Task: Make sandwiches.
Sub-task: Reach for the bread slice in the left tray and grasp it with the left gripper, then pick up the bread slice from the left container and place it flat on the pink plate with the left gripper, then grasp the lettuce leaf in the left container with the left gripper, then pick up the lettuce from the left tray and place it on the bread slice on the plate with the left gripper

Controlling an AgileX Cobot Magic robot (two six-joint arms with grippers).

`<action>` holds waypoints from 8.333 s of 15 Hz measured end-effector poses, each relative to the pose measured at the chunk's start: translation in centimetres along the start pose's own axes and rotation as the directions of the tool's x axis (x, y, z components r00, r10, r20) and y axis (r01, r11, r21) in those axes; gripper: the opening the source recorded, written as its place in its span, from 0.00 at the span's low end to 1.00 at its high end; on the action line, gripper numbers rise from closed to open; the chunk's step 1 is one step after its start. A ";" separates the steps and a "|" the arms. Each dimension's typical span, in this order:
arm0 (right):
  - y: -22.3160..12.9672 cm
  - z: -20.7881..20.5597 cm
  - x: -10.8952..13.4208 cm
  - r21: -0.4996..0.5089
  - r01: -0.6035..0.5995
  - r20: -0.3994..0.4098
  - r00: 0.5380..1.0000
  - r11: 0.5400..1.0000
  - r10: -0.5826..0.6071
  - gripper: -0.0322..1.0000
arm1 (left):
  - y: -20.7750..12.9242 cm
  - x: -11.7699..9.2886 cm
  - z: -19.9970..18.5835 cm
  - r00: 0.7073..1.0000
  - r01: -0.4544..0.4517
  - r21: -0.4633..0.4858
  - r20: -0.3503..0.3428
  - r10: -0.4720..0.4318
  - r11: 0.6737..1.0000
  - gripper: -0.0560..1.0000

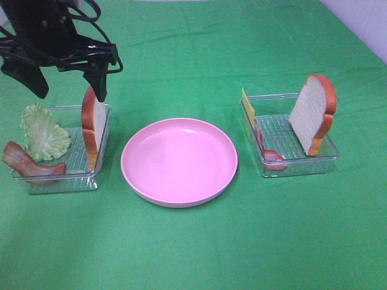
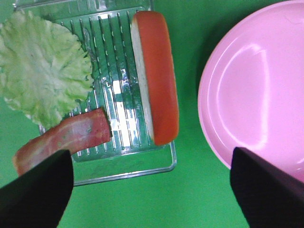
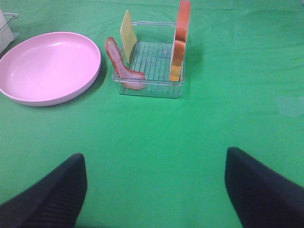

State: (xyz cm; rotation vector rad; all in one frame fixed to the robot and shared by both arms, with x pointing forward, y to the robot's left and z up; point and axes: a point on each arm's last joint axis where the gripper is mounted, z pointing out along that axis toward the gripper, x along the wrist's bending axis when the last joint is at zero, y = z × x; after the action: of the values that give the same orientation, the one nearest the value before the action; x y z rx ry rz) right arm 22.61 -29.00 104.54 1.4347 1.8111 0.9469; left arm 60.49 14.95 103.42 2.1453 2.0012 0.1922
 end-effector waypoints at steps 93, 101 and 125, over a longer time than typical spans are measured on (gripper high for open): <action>0.0 0.0 0.0 0.000 0.000 0.000 1.000 1.000 0.000 0.76 | 5.0 13.4 7.2 0.962 0.266 0.152 -0.100 -0.253 0.952 0.69; 0.0 0.0 0.0 0.000 0.000 0.000 1.000 1.000 0.000 0.76 | 5.4 13.4 10.4 0.961 0.274 0.146 -0.077 -0.265 0.950 0.52; 0.0 0.0 0.0 0.000 0.000 0.000 1.000 1.000 0.000 0.76 | 6.7 2.0 3.2 0.774 0.055 -0.069 0.633 0.001 0.996 0.07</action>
State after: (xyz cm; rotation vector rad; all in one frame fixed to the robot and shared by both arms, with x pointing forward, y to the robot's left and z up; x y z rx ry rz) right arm 22.61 -29.00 104.54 1.4347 1.8111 0.9469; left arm 67.89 16.36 101.83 1.7864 1.5807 -0.4033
